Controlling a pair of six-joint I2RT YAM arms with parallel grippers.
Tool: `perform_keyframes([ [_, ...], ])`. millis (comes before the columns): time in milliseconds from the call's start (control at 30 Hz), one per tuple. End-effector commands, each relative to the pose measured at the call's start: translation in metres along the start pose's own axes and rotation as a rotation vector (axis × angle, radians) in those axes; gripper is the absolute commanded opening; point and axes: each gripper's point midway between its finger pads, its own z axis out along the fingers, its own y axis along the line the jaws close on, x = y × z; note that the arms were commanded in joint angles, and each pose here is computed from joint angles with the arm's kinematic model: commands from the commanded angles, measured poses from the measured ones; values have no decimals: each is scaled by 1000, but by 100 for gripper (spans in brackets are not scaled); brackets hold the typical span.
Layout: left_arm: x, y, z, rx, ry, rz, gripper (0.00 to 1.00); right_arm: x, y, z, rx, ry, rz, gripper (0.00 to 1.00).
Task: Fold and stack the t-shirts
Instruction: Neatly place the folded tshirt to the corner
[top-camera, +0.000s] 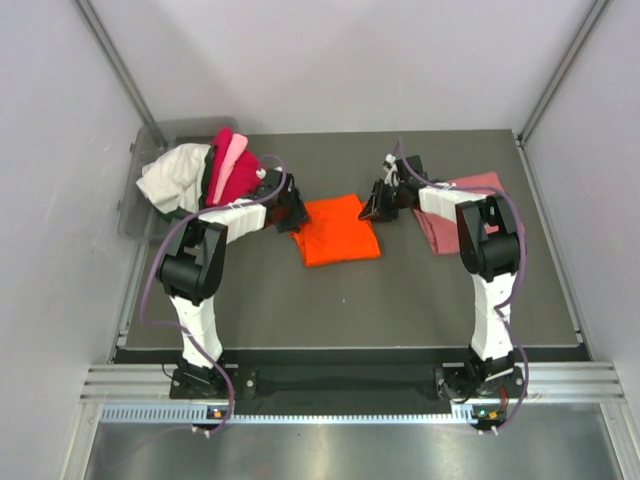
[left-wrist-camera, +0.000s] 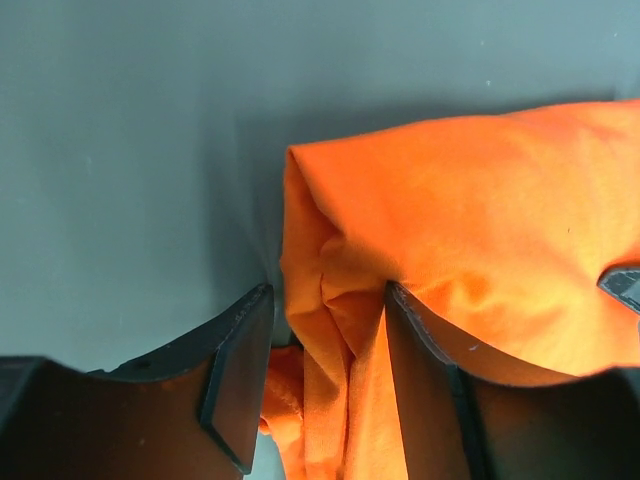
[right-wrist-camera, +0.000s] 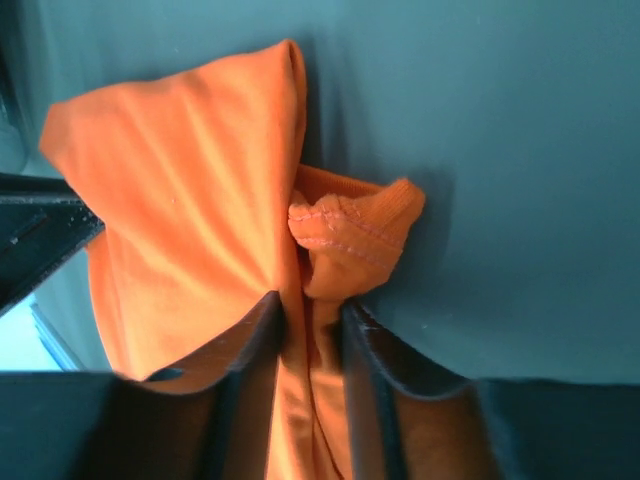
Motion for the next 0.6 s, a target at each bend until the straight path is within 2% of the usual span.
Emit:
perform_keyframes([
  [0,2,8,-4,-22,-3,-6,54,-10,5,4,-17,-22,-31,24],
  [67,3,7,-1,-22,1,-1,50,-11,7,3,-23,-28,-37,18],
  [133,4,6,3,-17,12,-9,41,-10,7,3,-26,-30,-37,17],
  [233,6,-1,12,21,24,-48,34,-11,8,2,-32,-33,-40,8],
  [267,11,-3,14,38,41,-68,30,-10,9,2,-37,-33,-41,1],
  [400,10,-9,15,60,28,-87,10,-12,15,-2,-49,-44,-56,0],
  [433,9,-10,13,65,22,-87,0,-14,18,-7,-54,-54,-64,0],
  [567,4,-15,-4,91,-8,-74,0,-16,25,-21,-50,-77,-89,0],
])
